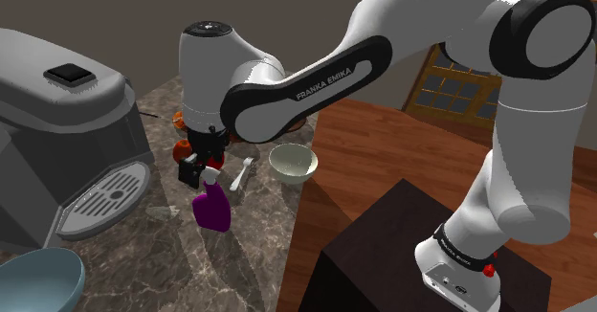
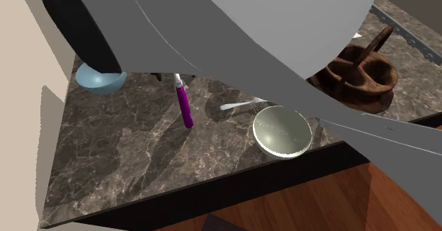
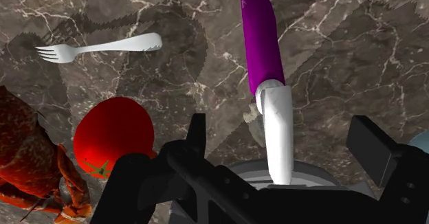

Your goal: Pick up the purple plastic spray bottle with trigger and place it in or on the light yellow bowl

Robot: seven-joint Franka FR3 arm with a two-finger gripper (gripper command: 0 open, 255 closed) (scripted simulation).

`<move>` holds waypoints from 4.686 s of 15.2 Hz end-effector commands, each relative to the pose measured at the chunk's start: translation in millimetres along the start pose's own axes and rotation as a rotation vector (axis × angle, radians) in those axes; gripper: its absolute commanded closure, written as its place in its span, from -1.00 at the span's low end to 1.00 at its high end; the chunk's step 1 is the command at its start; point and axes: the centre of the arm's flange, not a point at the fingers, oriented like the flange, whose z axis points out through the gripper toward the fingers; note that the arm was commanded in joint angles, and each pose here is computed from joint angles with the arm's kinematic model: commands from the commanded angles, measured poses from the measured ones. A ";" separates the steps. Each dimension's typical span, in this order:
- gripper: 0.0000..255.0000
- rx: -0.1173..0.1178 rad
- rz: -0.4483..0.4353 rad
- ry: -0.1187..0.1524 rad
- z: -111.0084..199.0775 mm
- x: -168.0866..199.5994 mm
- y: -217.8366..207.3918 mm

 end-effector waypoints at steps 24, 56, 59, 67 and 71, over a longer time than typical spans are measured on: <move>1.00 0.000 0.000 0.000 -23.6 3.8 1.3; 1.00 0.000 0.000 0.000 -182.1 -0.5 63.8; 1.00 0.000 0.000 0.000 -194.5 -14.5 98.7; 1.00 0.000 0.000 0.000 -227.6 -52.1 191.8; 1.00 0.000 0.000 0.000 -244.1 -70.8 238.3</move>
